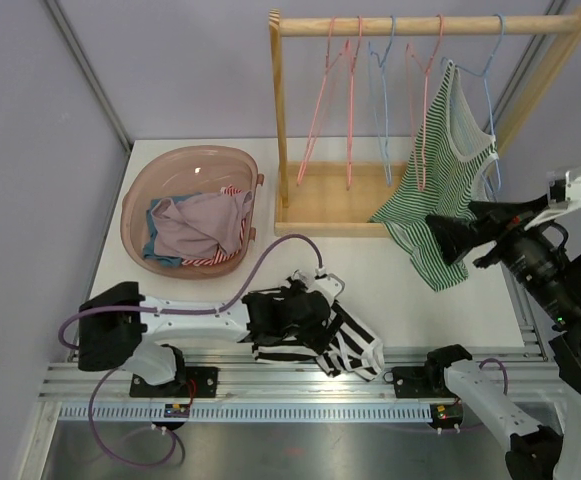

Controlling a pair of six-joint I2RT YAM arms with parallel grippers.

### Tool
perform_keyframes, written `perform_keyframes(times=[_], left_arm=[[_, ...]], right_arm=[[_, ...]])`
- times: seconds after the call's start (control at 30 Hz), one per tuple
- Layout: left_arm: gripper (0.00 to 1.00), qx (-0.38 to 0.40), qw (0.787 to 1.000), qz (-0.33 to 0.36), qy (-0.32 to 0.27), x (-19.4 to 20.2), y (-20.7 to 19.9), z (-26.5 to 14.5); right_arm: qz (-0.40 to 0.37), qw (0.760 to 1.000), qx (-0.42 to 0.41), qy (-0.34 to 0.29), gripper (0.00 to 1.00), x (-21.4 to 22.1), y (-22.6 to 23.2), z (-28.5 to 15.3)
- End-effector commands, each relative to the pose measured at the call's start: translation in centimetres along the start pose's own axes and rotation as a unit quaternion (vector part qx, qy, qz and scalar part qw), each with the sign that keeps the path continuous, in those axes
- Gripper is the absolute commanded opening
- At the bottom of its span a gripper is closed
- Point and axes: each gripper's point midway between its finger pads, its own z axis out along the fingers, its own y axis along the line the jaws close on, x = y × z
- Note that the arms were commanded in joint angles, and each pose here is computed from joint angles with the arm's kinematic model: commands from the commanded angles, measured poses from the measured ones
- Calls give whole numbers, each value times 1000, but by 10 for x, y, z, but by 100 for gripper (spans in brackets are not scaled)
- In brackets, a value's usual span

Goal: Remove the tank top from the hanger

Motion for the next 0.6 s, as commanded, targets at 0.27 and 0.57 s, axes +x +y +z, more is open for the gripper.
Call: perform_keyframes(times=[0.27, 0.57], left_arm=[[39, -8, 998, -22, 63, 63, -12, 56], [0, -56, 997, -48, -9, 26, 13, 16]], right_arm=[[12, 984, -173, 46, 100, 57, 50, -24], [1, 990, -127, 58, 100, 70, 33, -32]])
